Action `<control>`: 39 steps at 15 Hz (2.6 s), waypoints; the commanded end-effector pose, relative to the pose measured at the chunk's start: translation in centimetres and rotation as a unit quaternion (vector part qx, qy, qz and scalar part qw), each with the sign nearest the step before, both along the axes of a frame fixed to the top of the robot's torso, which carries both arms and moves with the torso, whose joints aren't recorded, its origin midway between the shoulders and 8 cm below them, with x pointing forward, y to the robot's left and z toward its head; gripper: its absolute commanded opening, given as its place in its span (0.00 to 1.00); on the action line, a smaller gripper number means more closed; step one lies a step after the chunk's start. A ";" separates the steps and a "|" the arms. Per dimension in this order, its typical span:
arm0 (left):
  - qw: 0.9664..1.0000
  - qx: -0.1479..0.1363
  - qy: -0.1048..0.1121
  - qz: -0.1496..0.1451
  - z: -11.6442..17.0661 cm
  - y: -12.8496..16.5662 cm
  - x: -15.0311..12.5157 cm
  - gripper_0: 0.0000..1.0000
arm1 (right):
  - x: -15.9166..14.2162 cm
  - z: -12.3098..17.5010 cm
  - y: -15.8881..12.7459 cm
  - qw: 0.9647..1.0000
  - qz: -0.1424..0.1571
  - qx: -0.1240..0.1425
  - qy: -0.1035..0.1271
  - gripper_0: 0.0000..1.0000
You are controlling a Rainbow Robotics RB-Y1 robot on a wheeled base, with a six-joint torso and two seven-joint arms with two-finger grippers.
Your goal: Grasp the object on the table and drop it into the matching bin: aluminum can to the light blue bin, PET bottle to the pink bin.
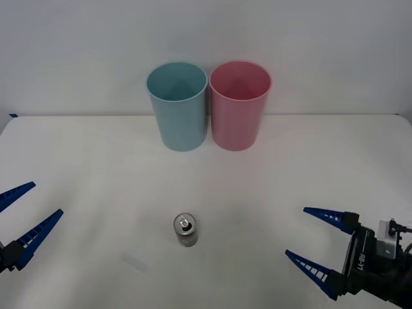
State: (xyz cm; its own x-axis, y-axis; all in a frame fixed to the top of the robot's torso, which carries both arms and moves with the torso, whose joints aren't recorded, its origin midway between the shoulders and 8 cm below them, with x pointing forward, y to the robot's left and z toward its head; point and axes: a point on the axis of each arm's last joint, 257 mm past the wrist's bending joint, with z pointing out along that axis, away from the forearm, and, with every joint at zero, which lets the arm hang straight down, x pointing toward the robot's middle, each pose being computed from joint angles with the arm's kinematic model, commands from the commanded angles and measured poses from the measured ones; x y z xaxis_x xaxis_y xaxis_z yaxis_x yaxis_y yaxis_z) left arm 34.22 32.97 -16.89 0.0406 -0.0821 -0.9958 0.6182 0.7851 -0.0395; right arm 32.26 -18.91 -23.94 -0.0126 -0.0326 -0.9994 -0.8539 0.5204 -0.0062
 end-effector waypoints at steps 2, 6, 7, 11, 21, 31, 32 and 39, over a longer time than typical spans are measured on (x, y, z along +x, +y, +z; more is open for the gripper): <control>1.000 0.000 0.000 0.000 0.0 0.0 0.0 1.00 | 0.9 -1.4 2.2 1.000 0.019 -0.001 0.000 1.00; 1.000 0.000 0.000 0.000 0.0 0.0 0.0 1.00 | 2.1 -2.6 4.1 1.000 0.007 -0.020 -0.018 1.00; 1.000 0.000 0.000 0.000 0.0 0.0 0.0 1.00 | 2.3 -2.8 4.7 1.000 0.007 -0.021 -0.017 1.00; 1.000 0.000 0.000 0.000 0.0 0.0 0.0 1.00 | 3.1 -3.1 8.2 1.000 0.014 -0.011 -0.014 1.00; 1.000 0.000 0.000 0.000 0.0 0.0 0.0 1.00 | 4.7 -6.2 15.1 0.998 0.062 -0.024 -0.007 1.00; 1.000 0.000 0.000 0.000 0.0 0.0 0.0 1.00 | 6.3 -7.8 21.0 0.997 0.070 -0.031 -0.006 1.00; 1.000 0.000 0.000 0.000 0.0 0.0 0.0 1.00 | 6.5 -7.9 21.5 0.997 0.070 -0.033 -0.008 1.00; 1.000 0.000 0.000 0.000 0.0 0.0 0.0 1.00 | 7.8 -8.6 23.4 0.997 0.059 -0.045 -0.010 1.00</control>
State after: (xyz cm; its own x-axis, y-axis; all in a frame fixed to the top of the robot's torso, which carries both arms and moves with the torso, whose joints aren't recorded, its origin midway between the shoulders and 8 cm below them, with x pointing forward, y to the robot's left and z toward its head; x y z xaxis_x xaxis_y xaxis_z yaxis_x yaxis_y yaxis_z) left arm 34.23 32.97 -16.89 0.0407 -0.0820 -0.9958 0.6182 0.7850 -0.0394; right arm 39.96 4.44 -32.53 0.0149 -0.1205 -0.9926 -0.9091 0.4117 -0.0637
